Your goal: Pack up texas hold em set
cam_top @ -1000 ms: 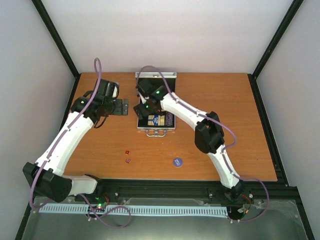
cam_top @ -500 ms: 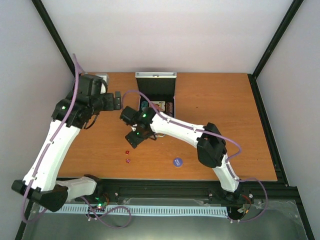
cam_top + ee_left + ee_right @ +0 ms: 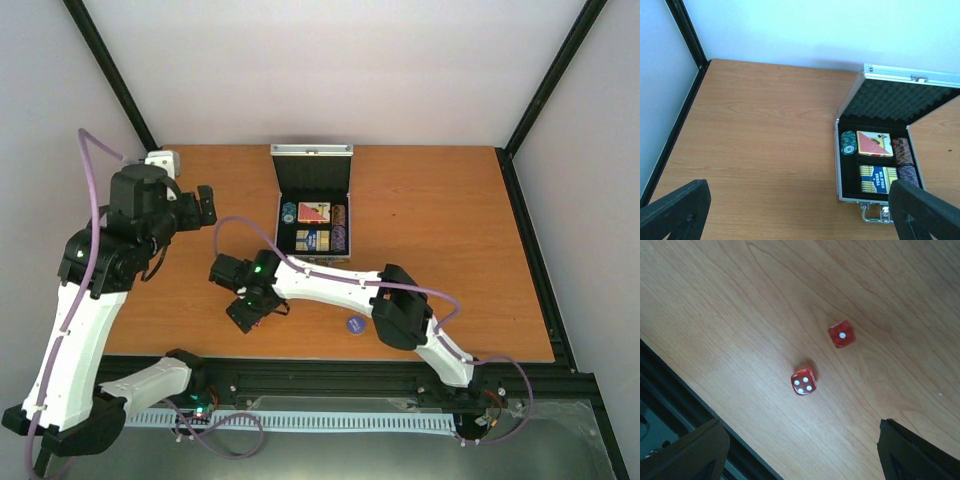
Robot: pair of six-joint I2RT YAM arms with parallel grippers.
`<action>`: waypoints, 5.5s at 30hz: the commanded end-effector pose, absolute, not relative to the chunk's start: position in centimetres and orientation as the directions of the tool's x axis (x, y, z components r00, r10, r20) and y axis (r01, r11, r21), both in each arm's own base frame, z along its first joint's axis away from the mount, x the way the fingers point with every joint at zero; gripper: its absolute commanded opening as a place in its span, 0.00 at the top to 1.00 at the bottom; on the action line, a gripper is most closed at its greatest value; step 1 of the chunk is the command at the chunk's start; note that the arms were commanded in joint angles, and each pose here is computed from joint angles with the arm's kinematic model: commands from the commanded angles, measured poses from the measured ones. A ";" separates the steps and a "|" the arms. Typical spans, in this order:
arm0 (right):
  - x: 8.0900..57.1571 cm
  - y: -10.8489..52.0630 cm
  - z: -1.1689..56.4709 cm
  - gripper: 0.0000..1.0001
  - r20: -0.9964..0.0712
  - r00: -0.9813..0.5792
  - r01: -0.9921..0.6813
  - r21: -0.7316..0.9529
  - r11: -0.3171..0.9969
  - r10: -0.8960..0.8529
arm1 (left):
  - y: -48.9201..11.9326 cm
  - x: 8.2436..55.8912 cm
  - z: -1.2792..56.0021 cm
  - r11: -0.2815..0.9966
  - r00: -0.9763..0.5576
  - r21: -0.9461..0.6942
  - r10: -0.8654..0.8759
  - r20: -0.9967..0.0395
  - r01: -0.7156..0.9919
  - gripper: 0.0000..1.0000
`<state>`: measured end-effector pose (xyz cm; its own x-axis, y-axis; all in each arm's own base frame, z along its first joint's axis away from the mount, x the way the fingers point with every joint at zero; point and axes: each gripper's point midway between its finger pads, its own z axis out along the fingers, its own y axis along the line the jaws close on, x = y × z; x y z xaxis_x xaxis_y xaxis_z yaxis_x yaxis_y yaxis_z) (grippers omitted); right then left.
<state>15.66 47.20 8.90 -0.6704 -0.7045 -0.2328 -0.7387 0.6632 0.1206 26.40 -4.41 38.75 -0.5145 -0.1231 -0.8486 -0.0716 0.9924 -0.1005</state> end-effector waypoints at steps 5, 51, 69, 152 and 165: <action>14.0 49.2 6.3 0.30 -0.197 -0.690 -0.721 0.107 0.684 -0.696 | -4.5 24.3 41.2 0.982 -0.452 -0.184 -0.179 -0.874 -0.033 0.00; 16.4 47.2 0.9 0.92 -0.114 -0.694 -0.717 0.032 0.696 -0.711 | -4.6 24.4 38.7 0.986 -0.494 -0.162 -0.158 -0.855 -0.035 0.00; 24.8 43.0 10.8 0.94 -0.283 -0.813 -0.535 0.020 0.845 -0.508 | -4.6 24.2 38.6 0.986 -0.493 -0.161 -0.155 -0.856 -0.031 0.00; 42.9 31.2 1.9 0.83 -0.307 -0.952 -0.012 -0.032 0.999 -0.021 | -5.4 27.1 34.9 0.992 -0.590 -0.105 -0.123 -0.798 -0.064 0.00; 44.0 31.8 4.0 0.23 -0.372 -0.927 -0.051 -0.013 0.999 -0.053 | -5.3 27.2 34.8 0.994 -0.591 -0.089 -0.110 -0.799 -0.065 0.00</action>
